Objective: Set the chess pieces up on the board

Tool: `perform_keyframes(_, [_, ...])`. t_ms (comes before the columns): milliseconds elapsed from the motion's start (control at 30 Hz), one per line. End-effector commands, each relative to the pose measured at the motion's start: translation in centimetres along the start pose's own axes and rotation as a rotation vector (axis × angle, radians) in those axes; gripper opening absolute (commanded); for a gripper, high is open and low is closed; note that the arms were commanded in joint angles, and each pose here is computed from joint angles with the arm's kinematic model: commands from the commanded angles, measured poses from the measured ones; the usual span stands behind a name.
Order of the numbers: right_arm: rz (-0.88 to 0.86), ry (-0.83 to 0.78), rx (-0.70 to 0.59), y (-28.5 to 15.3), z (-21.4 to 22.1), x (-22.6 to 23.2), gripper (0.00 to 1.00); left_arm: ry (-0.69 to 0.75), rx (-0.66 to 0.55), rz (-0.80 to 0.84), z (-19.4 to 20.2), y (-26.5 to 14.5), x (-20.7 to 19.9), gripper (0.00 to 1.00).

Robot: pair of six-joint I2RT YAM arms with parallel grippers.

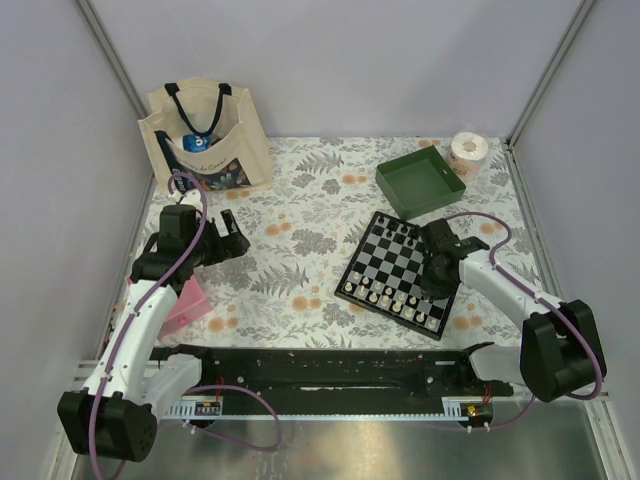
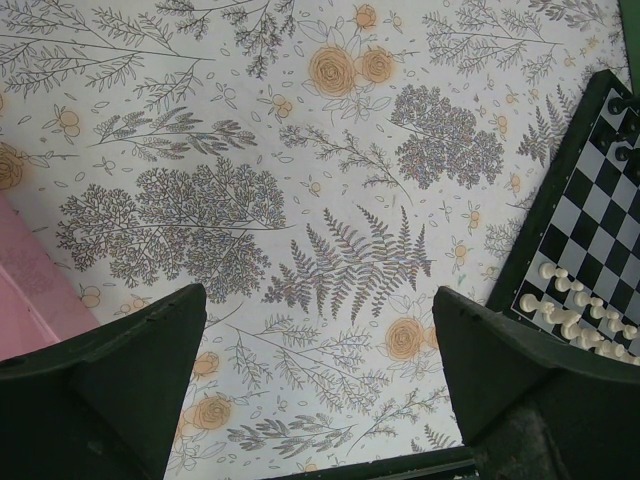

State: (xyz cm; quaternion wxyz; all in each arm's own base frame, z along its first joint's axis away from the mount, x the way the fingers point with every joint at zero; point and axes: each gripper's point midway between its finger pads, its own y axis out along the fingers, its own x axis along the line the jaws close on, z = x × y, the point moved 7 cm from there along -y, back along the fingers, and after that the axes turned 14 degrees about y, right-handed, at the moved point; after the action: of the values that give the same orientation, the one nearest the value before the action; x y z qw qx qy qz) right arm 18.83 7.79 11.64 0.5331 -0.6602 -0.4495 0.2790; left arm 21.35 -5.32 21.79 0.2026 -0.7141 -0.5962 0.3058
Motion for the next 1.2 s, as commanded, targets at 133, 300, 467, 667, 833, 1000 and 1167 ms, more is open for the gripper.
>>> perform_keyframes(133, [-0.022,0.038,0.058,0.0,1.4,-0.5,0.10,0.011,-0.058,0.034,-0.9,-0.2,-0.3,0.99])
perform_keyframes(300, [-0.034,0.034,0.064,-0.1,1.6,-0.4,0.10,0.012,-0.062,0.033,-0.9,-0.3,-0.3,0.99])
perform_keyframes(467, [-0.022,0.030,0.075,0.2,1.4,-0.3,0.11,0.010,-0.057,0.036,-0.8,-0.2,-0.4,0.99])
perform_keyframes(667, [-0.013,0.028,0.074,0.4,1.4,-0.2,0.15,0.012,-0.060,0.031,-0.9,-0.3,-0.3,0.99])
perform_keyframes(833, [-0.012,0.029,0.078,0.4,1.4,-0.2,0.22,0.011,-0.056,0.037,-0.8,-0.2,-0.4,0.99])
perform_keyframes(1000, [-0.016,0.025,0.068,0.2,1.3,-0.2,0.34,0.012,-0.061,0.036,-0.9,-0.3,-0.4,0.99])
perform_keyframes(1167, [-0.003,0.022,-0.010,-0.8,0.4,-0.5,0.35,0.011,-0.062,0.034,-0.9,-0.3,-0.3,0.99])
